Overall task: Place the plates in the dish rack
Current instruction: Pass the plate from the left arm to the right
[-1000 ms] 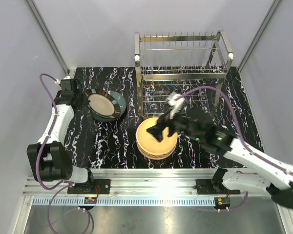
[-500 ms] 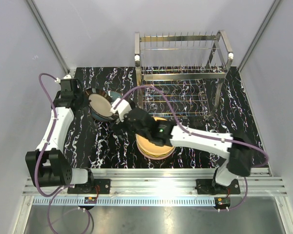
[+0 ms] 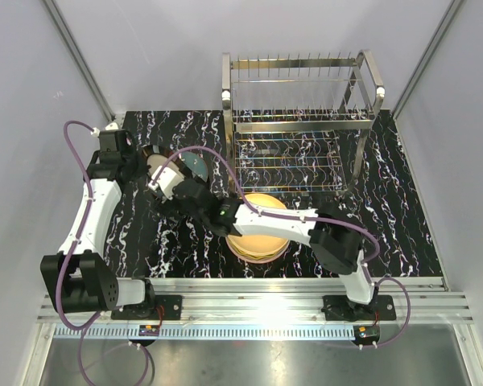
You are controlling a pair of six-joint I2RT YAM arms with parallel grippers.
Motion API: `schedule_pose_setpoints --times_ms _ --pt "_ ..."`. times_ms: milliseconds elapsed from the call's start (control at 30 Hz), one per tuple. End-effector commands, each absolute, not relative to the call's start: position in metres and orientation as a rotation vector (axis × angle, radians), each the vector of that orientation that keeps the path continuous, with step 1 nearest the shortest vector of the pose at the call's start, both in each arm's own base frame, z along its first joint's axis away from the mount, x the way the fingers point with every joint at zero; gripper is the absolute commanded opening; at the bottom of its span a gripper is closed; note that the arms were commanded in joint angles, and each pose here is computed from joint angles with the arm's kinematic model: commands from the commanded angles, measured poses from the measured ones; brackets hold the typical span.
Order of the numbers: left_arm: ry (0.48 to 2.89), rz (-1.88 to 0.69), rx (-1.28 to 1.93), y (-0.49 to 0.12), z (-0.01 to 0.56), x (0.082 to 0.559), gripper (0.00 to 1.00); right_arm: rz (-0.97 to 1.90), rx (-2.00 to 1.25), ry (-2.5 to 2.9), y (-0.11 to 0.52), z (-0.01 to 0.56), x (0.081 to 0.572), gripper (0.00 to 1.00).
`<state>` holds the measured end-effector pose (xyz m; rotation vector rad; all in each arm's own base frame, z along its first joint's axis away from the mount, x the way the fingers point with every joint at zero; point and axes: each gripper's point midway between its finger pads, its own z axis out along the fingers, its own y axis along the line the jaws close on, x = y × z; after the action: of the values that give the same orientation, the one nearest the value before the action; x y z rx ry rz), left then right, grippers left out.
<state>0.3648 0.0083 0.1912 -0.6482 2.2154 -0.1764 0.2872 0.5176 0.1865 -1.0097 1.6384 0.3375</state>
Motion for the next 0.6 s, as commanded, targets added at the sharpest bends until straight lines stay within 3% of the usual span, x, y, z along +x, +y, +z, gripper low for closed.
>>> schedule_pose_setpoints --times_ms 0,333,567 --pt "2.122 -0.286 -0.567 -0.007 0.226 0.375 0.0 0.354 -0.947 1.529 0.543 0.223 0.298 0.96" --pt "2.106 -0.295 -0.554 -0.008 0.235 0.372 0.0 0.29 -0.975 1.536 0.562 0.194 0.316 0.88" --pt "2.104 -0.319 -0.541 -0.012 0.237 0.371 0.0 0.25 -0.975 1.55 0.569 0.174 0.33 0.72"
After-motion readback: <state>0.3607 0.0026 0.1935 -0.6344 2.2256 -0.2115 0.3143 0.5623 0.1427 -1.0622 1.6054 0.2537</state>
